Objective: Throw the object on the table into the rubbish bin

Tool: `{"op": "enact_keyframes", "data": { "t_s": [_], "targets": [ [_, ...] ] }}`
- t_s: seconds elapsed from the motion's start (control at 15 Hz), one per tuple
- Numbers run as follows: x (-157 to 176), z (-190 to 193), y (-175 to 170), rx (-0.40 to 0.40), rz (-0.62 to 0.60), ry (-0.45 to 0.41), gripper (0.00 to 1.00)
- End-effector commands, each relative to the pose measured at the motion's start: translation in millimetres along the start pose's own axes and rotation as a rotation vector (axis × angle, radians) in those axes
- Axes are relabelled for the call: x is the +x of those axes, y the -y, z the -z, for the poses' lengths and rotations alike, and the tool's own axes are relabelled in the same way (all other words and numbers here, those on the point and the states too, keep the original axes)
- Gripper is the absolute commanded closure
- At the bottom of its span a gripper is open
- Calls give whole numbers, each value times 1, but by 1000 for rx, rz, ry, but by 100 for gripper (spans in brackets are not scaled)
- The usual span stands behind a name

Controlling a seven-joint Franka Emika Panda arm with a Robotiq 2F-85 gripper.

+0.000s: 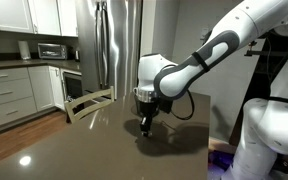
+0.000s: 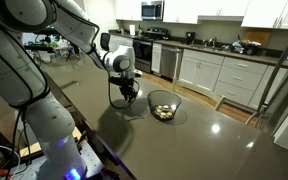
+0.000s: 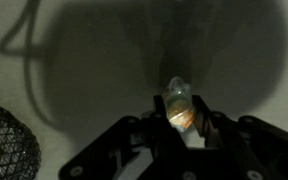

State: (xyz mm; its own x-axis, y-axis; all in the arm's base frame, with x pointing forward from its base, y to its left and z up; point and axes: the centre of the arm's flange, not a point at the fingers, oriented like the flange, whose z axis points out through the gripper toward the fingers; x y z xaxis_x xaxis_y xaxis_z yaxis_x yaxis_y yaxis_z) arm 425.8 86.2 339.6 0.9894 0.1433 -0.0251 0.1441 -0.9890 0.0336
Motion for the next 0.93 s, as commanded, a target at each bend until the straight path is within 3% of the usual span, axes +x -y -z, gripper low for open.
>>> {"op": "enact_keyframes", "data": {
  "t_s": [0.0, 0.13, 0.87],
  "targets": [
    [-12, 24, -7, -15, -22, 1, 91],
    [-17, 38, -10, -21, -27, -6, 95],
    [-23, 102, -21, -97, -23, -124, 93]
  ]
}}
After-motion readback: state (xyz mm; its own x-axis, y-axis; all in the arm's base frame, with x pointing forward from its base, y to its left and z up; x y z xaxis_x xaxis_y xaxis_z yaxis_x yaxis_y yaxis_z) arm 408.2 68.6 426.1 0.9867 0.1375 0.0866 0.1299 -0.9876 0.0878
